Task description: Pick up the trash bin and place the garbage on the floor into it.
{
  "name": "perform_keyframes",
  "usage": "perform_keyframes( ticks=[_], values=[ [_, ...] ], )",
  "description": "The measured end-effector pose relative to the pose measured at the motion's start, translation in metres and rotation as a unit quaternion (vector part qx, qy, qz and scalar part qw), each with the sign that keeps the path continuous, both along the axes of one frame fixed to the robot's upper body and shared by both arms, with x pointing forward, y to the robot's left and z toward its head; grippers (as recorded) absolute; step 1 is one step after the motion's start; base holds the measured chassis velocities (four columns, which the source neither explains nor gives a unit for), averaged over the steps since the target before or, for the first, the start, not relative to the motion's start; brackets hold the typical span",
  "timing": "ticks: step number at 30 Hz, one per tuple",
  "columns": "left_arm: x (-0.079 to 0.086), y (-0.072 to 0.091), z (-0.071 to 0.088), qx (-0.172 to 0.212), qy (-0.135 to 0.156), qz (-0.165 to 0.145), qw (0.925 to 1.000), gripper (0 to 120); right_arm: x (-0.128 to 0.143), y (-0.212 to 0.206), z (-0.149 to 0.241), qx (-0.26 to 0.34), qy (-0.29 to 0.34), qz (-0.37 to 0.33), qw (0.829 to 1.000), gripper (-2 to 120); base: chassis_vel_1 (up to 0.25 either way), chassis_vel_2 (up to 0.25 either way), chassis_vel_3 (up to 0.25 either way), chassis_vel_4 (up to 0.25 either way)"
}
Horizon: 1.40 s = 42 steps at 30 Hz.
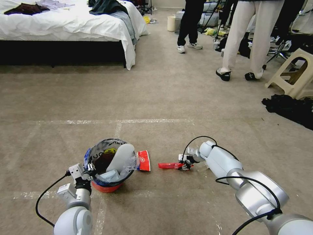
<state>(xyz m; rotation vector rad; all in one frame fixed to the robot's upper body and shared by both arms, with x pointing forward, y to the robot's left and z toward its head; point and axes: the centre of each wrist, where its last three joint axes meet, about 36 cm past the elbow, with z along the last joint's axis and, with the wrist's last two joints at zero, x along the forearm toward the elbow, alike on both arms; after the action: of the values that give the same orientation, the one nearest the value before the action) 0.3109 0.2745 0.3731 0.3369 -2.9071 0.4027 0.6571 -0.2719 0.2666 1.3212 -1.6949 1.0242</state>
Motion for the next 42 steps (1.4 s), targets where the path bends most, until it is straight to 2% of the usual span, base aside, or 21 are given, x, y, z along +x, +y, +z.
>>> perform_keyframes(
  ticks=[4,9,15,27,29,33,34,35,37,38,39,40,41,42],
  values=[
    [0.000,0.000,0.000,0.000,0.000,-0.001,1.0000,4,0.000,0.001,0.000,-0.001,-0.001,-0.001,1.000,16,0.000,0.000,0.000,0.000],
    [0.000,-0.001,0.000,0.001,0.000,-0.002,1.0000,4,-0.002,0.000,-0.002,0.002,-0.009,-0.009,1.000,1,0.000,0.000,0.000,0.000],
    [0.001,-0.003,0.001,0.004,0.000,-0.003,1.0000,4,-0.007,-0.005,-0.005,0.018,-0.013,-0.021,1.000,0,0.000,0.000,0.000,0.000],
    [0.003,-0.005,0.007,0.006,-0.001,-0.013,0.9999,4,-0.013,-0.024,0.013,0.127,-0.043,-0.060,0.989,0,0.000,0.000,0.000,0.000],
    [0.002,-0.004,0.013,-0.010,-0.003,-0.015,0.9998,4,-0.017,-0.038,0.017,0.179,-0.058,-0.087,0.978,0,0.000,0.000,0.000,0.000],
    [0.002,-0.004,0.018,-0.025,-0.005,-0.016,0.9996,4,-0.021,-0.047,0.021,0.208,-0.075,-0.102,0.970,0,0.000,0.000,0.000,0.000],
    [0.002,-0.002,0.024,-0.031,-0.006,-0.014,0.9994,4,-0.026,-0.057,0.024,0.235,-0.093,-0.122,0.960,0,0.000,0.000,0.000,0.000],
    [0.002,-0.002,0.024,-0.031,-0.006,-0.014,0.9994,4,-0.026,-0.057,0.024,0.235,-0.093,-0.122,0.960,0,0.000,0.000,0.000,0.000],
    [0.001,0.000,0.030,-0.042,-0.004,-0.013,0.9990,4,-0.035,-0.063,0.031,0.283,-0.128,-0.151,0.938,0,0.000,0.000,0.000,0.000],
    [0.001,0.000,0.030,-0.042,-0.004,-0.013,0.9990,4,-0.035,-0.063,0.031,0.283,-0.128,-0.151,0.938,0,0.000,0.000,0.000,0.000],
    [0.001,0.001,0.034,-0.047,-0.003,-0.014,0.9988,4,-0.041,-0.064,0.036,0.325,-0.150,-0.168,0.919,0,0.000,0.000,0.000,0.000],
    [0.001,0.001,0.034,-0.047,-0.003,-0.014,0.9988,4,-0.041,-0.064,0.036,0.325,-0.150,-0.168,0.919,0,0.000,0.000,0.000,0.000],
    [0.000,0.001,0.037,-0.050,-0.001,-0.015,0.9986,4,-0.046,-0.061,0.045,0.359,-0.173,-0.179,0.900,0,0.000,0.000,0.000,0.000],
    [0.000,0.001,0.037,-0.050,-0.001,-0.015,0.9986,4,-0.046,-0.061,0.045,0.359,-0.173,-0.179,0.900,0,0.000,0.000,0.000,0.000]
  ],
)
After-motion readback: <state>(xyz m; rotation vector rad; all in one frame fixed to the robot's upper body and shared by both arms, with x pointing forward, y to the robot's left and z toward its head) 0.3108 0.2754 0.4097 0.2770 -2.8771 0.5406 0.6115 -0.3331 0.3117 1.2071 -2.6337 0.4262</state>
